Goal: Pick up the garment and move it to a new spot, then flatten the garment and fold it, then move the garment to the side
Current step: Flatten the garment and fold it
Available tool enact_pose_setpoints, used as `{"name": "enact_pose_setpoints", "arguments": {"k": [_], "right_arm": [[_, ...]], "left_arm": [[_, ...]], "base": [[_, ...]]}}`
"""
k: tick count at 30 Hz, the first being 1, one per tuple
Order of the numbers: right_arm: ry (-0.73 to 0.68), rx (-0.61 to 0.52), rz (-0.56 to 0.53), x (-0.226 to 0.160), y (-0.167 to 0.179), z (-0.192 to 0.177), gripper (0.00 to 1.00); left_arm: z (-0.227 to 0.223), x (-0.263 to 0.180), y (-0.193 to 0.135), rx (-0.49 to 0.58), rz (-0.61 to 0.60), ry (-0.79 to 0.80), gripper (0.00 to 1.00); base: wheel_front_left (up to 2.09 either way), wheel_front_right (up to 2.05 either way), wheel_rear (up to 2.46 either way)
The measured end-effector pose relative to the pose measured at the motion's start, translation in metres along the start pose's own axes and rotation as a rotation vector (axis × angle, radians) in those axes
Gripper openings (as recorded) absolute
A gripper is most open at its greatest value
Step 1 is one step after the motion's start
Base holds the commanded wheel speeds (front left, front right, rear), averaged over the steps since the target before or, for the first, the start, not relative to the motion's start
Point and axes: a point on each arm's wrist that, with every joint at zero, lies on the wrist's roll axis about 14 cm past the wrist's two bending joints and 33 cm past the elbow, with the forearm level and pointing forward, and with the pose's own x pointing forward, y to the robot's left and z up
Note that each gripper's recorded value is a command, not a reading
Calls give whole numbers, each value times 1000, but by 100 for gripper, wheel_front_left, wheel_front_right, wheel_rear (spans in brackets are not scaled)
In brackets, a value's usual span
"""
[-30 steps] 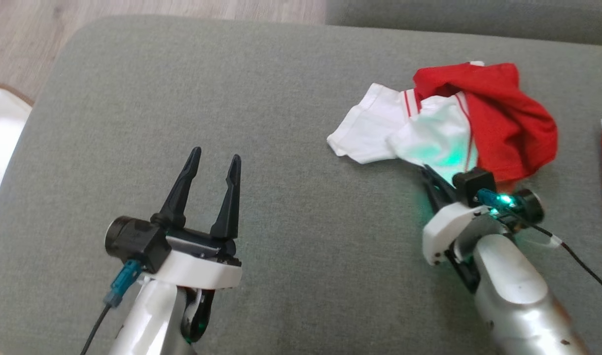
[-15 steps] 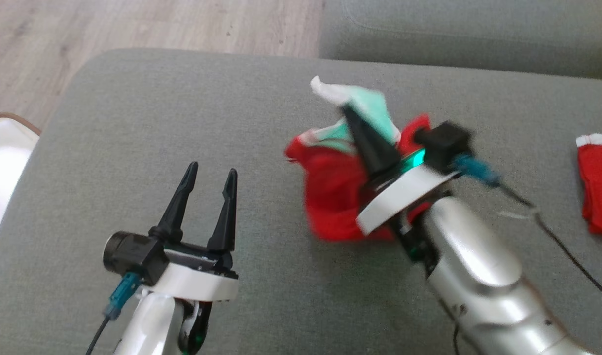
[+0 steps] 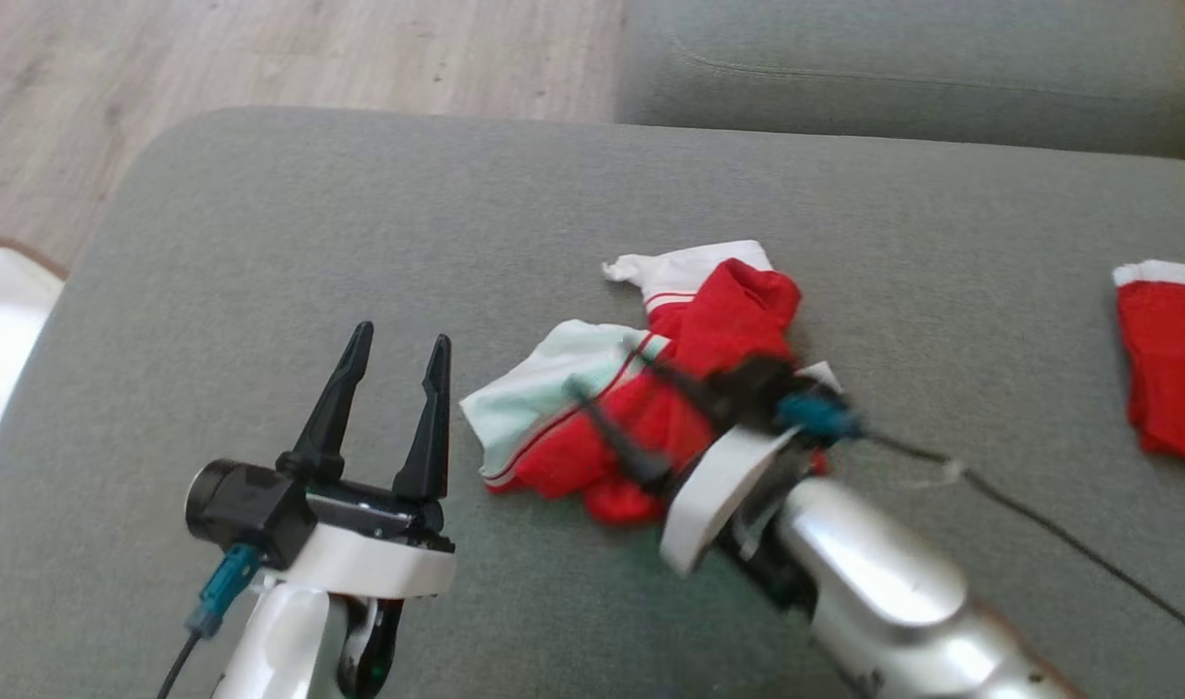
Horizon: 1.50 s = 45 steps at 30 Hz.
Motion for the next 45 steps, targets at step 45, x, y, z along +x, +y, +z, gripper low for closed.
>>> {"name": "enact_pose_setpoints", "arguments": {"k": [45], "right_arm": [[118,180,-439,-83,-100,-87,100]], "left_arm": [[-35,21,-30,-48,-80,79,100]], "base": [[0,0,0]]}}
